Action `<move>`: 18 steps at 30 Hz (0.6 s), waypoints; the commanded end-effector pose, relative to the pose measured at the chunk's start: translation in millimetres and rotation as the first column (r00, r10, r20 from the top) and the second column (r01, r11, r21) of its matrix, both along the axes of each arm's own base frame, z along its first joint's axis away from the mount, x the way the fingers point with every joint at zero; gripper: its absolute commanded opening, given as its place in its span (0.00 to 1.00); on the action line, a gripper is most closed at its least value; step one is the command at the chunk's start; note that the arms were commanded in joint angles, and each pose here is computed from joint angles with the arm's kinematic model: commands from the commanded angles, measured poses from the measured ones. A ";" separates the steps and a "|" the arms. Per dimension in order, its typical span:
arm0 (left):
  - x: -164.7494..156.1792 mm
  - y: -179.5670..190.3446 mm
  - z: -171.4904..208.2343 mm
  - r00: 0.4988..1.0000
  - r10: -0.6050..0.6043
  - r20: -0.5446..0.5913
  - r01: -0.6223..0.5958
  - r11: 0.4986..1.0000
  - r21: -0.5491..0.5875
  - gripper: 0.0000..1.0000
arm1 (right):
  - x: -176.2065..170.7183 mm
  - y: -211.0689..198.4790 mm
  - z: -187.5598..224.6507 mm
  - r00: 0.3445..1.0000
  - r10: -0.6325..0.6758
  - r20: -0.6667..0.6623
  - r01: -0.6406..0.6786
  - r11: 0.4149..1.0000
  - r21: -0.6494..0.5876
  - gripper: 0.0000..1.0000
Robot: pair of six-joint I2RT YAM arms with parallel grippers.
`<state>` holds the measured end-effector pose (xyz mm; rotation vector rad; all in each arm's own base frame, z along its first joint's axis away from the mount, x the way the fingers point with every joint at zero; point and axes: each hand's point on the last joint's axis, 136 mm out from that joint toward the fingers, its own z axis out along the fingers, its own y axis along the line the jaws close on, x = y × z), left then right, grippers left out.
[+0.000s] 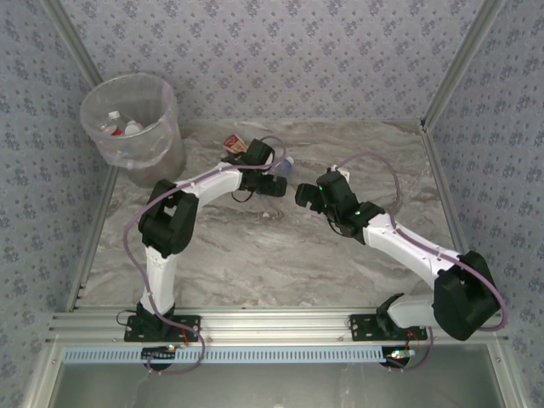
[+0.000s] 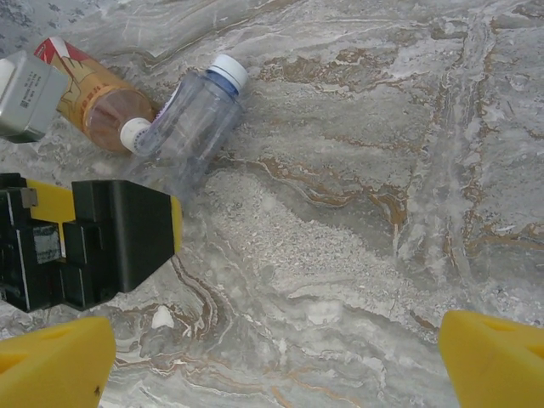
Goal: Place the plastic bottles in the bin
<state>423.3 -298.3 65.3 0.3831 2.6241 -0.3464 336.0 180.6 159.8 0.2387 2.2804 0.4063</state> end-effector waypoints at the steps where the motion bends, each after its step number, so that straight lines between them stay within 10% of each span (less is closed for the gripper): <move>1: -2.5 -13.6 2.8 0.998 -0.053 0.016 0.052 0.998 0.029 0.99 | -2.8 -8.9 0.9 1.000 -0.013 0.005 0.013 1.000 -0.020 1.00; 18: 30.6 -13.3 -29.3 0.996 0.047 0.070 -0.066 0.956 0.285 0.86 | -5.9 -13.6 -1.9 1.000 -0.021 -0.005 0.021 0.999 -0.026 1.00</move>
